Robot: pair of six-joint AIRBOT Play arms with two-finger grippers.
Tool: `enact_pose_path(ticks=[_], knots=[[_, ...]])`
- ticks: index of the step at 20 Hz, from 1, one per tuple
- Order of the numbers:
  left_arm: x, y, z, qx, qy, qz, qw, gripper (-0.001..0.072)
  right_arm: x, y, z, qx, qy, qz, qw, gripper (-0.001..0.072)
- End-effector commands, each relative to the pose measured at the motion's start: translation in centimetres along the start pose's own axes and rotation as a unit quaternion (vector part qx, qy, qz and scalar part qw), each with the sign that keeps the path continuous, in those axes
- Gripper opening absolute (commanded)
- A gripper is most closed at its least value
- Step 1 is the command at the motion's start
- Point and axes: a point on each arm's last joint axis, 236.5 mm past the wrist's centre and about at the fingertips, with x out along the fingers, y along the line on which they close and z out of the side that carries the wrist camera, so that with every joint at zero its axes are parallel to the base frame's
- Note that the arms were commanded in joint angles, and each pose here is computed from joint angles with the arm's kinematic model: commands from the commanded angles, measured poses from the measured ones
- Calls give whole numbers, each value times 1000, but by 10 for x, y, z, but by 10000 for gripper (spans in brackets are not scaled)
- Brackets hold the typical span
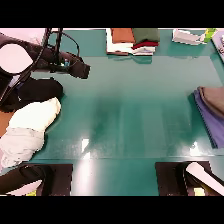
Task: Fold the shirts.
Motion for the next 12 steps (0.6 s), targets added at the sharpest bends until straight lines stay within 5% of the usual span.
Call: enact_pose_path(ticks=[1, 2, 3, 7, 12], knots=[[0, 0, -2, 0, 4, 0, 1000, 24, 36, -36, -26, -10, 7, -53, 999, 110], [0, 0, -2, 0, 5, 0, 1000, 24, 41, -41, -27, -7, 8, -58, 998, 385], [0, 0, -2, 1, 5, 1, 1000, 24, 43, -46, -25, 1, 1, -59, 998, 548], [0, 0, -1, 0, 2, 1, 1000, 24, 13, -10, 8, 18, -51, 14, 998, 573], [0, 0, 3, 0, -7, 0, 1000, 25, -61, 180, -6, -110, -82, 251, 958, 573]])
